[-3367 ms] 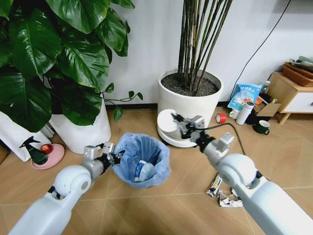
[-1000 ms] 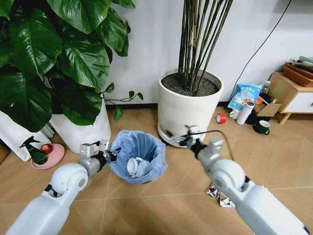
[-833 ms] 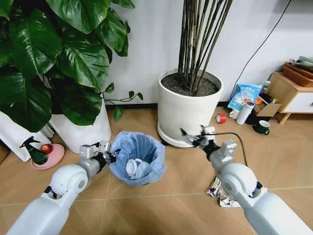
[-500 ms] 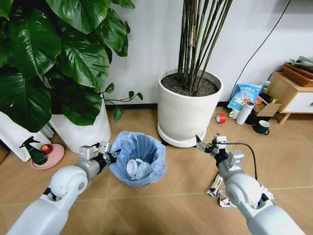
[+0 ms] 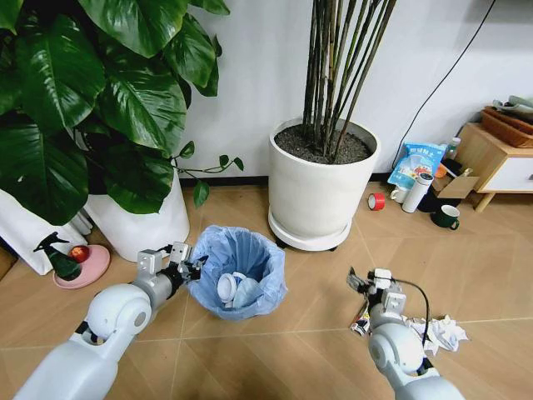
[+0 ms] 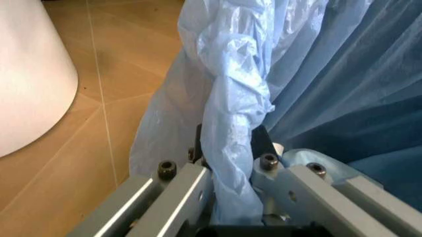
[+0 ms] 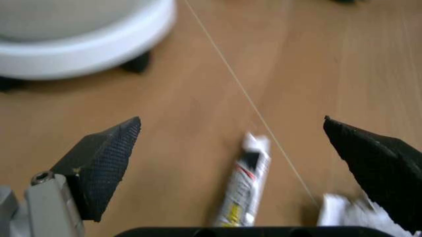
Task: Pick up the trash bin and place the garbage on the floor into it.
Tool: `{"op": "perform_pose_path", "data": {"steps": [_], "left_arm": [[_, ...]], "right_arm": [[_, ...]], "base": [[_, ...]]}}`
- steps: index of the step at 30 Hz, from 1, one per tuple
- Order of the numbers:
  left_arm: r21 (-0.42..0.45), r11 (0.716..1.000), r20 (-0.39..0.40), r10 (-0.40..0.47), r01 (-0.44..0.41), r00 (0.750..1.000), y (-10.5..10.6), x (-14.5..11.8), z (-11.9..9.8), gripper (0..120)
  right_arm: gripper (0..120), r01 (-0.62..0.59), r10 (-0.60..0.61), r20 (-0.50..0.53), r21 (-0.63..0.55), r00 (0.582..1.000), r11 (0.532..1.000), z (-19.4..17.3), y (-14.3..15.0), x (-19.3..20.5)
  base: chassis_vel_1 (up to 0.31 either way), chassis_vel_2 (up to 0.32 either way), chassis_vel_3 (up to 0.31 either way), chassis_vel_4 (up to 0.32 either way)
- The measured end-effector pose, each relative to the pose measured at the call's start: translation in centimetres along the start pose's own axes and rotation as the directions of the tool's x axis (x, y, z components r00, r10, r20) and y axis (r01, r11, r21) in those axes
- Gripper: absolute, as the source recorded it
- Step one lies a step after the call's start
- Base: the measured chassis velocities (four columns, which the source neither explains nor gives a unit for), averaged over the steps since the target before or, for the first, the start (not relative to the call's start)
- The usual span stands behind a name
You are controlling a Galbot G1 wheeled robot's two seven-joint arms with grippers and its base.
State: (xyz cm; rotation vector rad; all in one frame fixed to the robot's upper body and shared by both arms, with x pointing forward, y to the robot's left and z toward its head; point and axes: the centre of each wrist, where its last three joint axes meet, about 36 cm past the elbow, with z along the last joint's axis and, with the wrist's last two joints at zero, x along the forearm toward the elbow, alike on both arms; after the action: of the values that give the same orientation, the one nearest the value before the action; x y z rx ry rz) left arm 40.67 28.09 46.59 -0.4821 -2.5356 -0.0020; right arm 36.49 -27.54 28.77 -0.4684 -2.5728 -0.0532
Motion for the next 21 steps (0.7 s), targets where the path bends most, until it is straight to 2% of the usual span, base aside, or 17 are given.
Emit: {"op": "perform_pose_path", "data": {"steps": [7, 12, 21], "left_arm": [[0.0, 1.0, 0.002, 0.002, -0.002, 1.0, 0.0, 0.0, 0.0, 0], [0.002, 1.0, 0.006, 0.005, -0.005, 1.0, -0.1, -0.1, -0.1, 0], [0.002, 1.0, 0.004, 0.008, -0.008, 1.0, -0.2, -0.2, 0.0, 0]], "right_arm": [[100, -0.048, 0.046, -0.093, -0.017, 0.995, 0.999, 2.8, -2.0, -2.2], [100, -0.023, 0.017, -0.135, -0.04, 0.991, 0.999, 4.5, -2.8, -3.6], [100, 0.034, -0.043, -0.161, -0.055, 0.986, 0.998, 5.5, -3.3, -5.7]], "base": [[0.0, 0.0, 0.0, 0.0], [0.0, 0.0, 0.0, 0.0], [0.0, 0.0, 0.0, 0.0]]}}
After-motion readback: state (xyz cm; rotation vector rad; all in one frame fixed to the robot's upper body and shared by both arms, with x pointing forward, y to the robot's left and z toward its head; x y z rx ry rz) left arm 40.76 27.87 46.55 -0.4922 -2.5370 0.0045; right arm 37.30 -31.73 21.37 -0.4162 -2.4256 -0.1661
